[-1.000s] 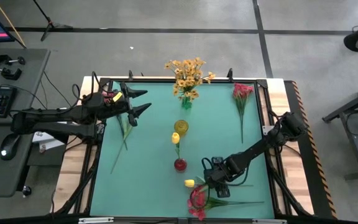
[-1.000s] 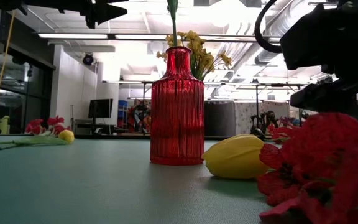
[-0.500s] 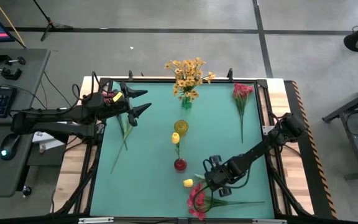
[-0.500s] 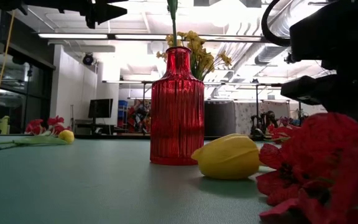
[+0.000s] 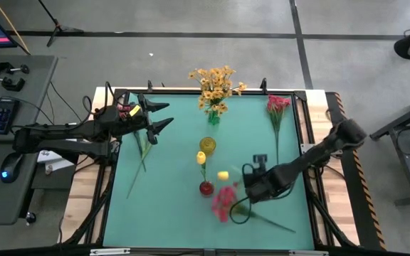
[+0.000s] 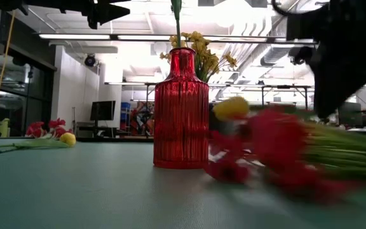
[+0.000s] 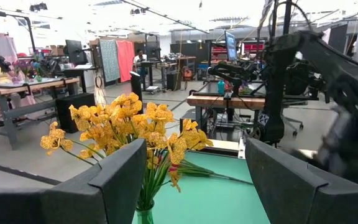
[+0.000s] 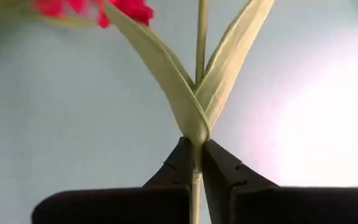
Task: Sort flowers into vase by color
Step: Put the bottom yellow flower into the red vase
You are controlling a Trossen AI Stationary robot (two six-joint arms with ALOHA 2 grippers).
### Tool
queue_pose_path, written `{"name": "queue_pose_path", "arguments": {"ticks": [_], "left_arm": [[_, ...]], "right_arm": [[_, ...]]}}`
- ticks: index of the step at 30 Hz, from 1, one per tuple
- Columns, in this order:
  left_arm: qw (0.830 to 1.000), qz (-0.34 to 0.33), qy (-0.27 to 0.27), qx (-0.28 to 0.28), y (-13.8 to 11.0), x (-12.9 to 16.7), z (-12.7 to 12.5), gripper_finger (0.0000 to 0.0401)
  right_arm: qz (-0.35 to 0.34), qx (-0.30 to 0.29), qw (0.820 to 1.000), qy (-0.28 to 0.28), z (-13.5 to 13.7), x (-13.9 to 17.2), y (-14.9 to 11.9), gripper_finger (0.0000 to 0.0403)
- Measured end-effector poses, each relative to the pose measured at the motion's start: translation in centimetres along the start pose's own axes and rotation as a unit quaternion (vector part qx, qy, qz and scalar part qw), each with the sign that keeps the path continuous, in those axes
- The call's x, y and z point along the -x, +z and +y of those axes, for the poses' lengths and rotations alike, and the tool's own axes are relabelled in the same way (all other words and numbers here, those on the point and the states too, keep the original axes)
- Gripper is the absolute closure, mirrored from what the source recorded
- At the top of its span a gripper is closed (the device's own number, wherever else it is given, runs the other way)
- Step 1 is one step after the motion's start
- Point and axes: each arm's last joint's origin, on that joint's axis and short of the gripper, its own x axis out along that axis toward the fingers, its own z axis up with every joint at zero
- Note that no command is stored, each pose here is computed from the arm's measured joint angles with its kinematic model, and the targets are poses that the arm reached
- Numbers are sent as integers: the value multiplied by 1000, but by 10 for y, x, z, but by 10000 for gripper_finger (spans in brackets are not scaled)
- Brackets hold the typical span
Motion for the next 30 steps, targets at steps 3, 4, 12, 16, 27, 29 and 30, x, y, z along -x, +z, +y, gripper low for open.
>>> {"name": "queue_pose_path", "arguments": {"ticks": [3, 4, 12, 16, 27, 29, 30], "left_arm": [[1000, 0, 0, 0, 0, 0, 0, 140], [1000, 0, 0, 0, 0, 0, 0, 140], [1000, 0, 0, 0, 0, 0, 0, 140], [1000, 0, 0, 0, 0, 0, 0, 140], [1000, 0, 0, 0, 0, 0, 0, 140], [1000, 0, 0, 0, 0, 0, 0, 140], [1000, 0, 0, 0, 0, 0, 0, 140]], "right_arm": [[-76, -48, 995, -30, -17, 21, -8, 401], [-110, -65, 991, -40, -22, 27, -11, 401], [-375, -140, 916, -23, -41, 42, -33, 402], [-403, -157, 901, 26, -46, 39, -47, 402], [-325, -177, 914, 165, -46, 50, -56, 402], [-314, -169, 917, 180, -49, 60, -53, 402], [-305, -171, 920, 178, -52, 66, -53, 402]]}}
